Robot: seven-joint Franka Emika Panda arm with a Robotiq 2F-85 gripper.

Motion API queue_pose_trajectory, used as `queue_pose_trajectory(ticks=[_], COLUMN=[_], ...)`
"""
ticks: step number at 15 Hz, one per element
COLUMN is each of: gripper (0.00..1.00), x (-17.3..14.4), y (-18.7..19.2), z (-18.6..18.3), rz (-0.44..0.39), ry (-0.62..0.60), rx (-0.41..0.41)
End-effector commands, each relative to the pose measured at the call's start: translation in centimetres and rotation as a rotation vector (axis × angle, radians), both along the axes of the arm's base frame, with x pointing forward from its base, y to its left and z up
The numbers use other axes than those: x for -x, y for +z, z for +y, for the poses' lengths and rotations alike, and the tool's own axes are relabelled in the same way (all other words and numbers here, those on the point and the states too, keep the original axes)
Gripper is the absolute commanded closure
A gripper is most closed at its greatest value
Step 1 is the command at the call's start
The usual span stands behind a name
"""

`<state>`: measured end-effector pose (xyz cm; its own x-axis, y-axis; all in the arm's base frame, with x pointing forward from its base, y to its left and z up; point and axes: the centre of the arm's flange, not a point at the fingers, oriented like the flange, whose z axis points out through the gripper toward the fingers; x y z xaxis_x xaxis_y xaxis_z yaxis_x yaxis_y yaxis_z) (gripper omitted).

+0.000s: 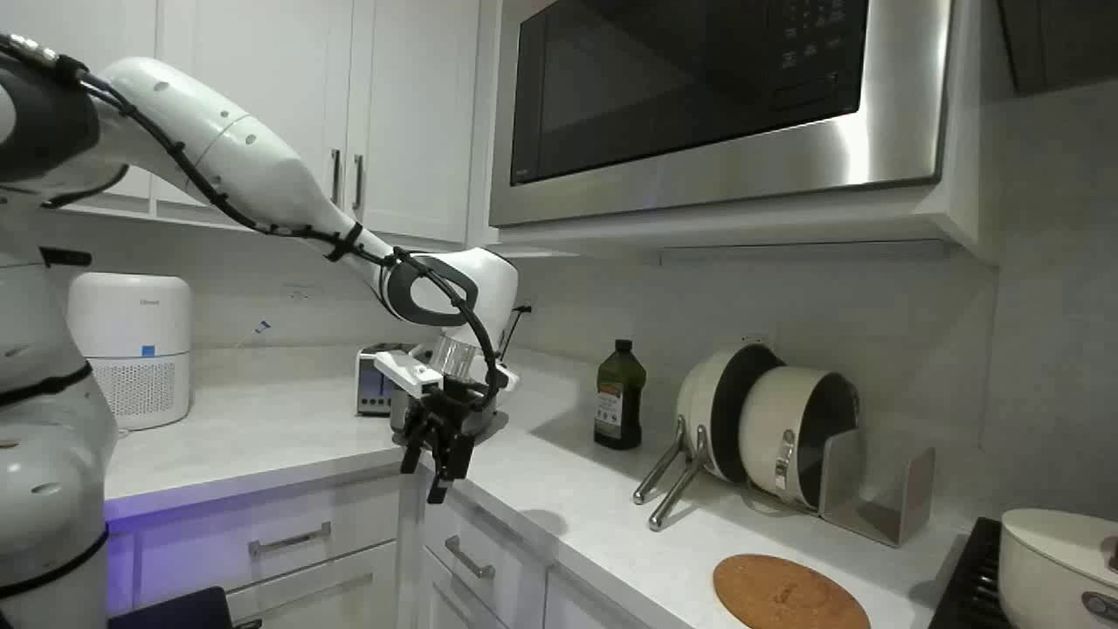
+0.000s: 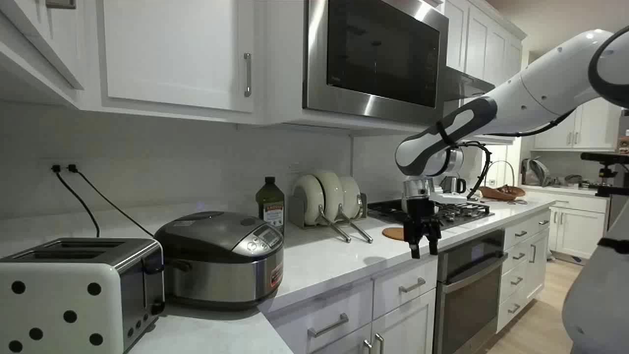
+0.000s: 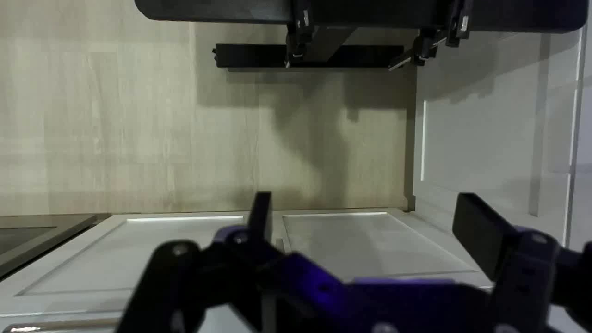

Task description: Press the button to open the rice cooker.

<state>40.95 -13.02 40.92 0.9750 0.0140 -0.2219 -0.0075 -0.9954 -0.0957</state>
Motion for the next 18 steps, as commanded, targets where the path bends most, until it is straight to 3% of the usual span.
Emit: queue_pose_trajectory(ticks=[1,10,18], gripper=[0.00,0.00,0.00], x=[0.0,-0.2,-0.2], y=[0.0,-0.3,-1.5], z=[0.0,1.0,12.4], rz=[0.000,0.011,0.014], ry=[0.000,0.031,0.335], rx=[0.000,-0.004,-0.010])
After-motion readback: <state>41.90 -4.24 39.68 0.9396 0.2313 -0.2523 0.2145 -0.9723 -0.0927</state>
